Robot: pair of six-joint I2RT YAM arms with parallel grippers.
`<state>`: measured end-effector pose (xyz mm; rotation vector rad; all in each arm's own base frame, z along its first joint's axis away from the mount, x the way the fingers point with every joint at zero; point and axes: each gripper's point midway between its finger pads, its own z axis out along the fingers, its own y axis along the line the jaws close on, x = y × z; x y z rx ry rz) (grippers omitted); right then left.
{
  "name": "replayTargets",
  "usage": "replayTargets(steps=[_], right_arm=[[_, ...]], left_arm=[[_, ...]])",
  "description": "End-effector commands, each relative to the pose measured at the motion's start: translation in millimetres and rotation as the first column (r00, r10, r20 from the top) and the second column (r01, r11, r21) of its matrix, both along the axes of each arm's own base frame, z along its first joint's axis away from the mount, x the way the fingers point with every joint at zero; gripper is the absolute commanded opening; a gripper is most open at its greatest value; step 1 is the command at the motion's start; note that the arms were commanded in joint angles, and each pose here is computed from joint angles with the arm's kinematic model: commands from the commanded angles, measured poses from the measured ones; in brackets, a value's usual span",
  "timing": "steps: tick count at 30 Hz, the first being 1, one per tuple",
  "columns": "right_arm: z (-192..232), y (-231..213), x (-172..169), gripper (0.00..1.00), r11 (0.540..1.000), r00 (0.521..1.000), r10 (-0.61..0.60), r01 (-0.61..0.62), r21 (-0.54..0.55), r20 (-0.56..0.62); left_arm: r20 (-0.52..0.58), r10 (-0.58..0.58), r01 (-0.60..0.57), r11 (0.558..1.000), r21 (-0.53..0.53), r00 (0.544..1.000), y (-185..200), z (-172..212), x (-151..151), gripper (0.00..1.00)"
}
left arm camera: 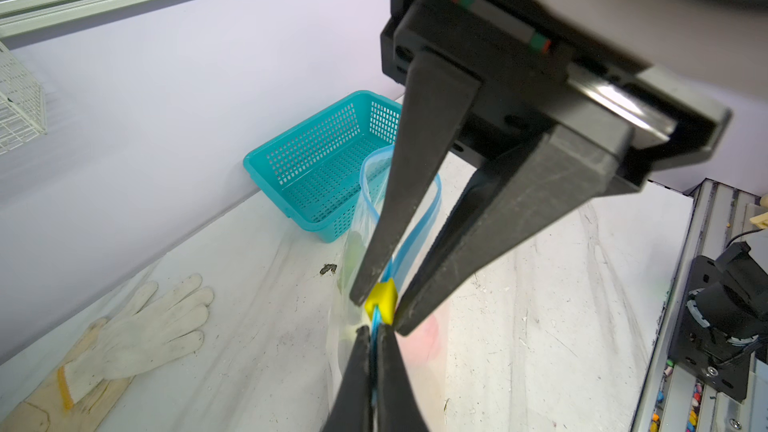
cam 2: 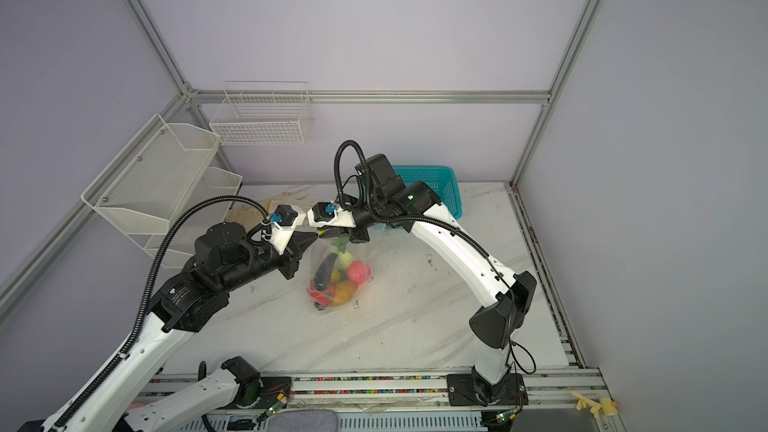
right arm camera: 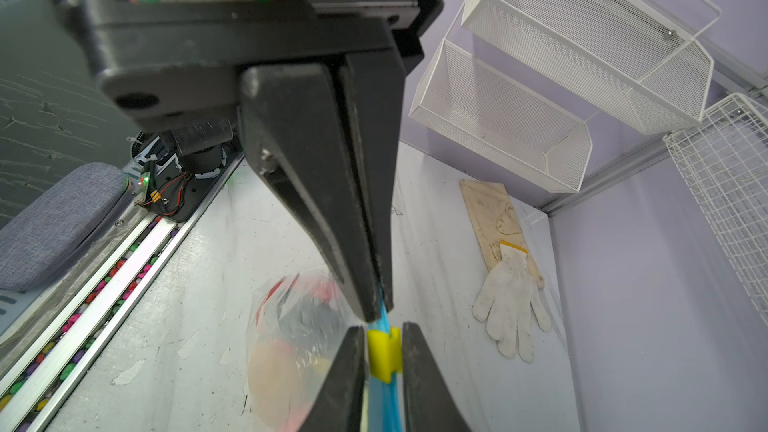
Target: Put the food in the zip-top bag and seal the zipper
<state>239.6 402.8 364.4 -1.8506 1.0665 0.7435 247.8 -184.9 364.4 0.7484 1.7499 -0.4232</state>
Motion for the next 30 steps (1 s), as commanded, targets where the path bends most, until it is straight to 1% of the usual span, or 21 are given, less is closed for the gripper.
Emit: replayTargets(steps=[1, 5, 17, 19, 25, 30], right_arm=[[-5, 6, -6, 0.25, 1.0, 0.999, 0.023, -0.023, -0.013, -0.023], [-4, 7, -6, 0.24, 1.0, 0.999, 0.024, -0.024, -0.016, -0.022], [4, 1, -10, 0.09, 1.0, 1.0, 0.013, -0.013, -0.009, 0.0], [4, 0, -10, 0.08, 1.0, 1.0, 0.009, -0.009, -0.012, 0.0], [0, -2, -6, 0.07, 0.999, 1.0, -0.022, 0.022, -0.033, -0.002], [-6, -3, 1, 0.07, 0.996, 0.998, -0.064, 0.064, -0.06, 0.002]], left_arm=[[0.061, -0.003, 0.003, 1.0, 0.007, 0.998, 1, 6, 0, 0.0], [0.059, -0.002, 0.002, 1.0, 0.007, 0.998, 1, 5, 0, 0.0], [0.053, 0.023, -0.025, 0.999, 0.031, 0.998, 6, -2, 2, 0.0], [0.051, 0.036, -0.038, 0.999, 0.039, 0.998, 8, -5, 2, 0.0], [0.041, 0.113, -0.116, 0.99, 0.081, 0.993, 22, -16, 9, 0.0], [0.047, 0.194, -0.198, 0.973, 0.118, 0.98, 35, -23, 16, 0.0]])
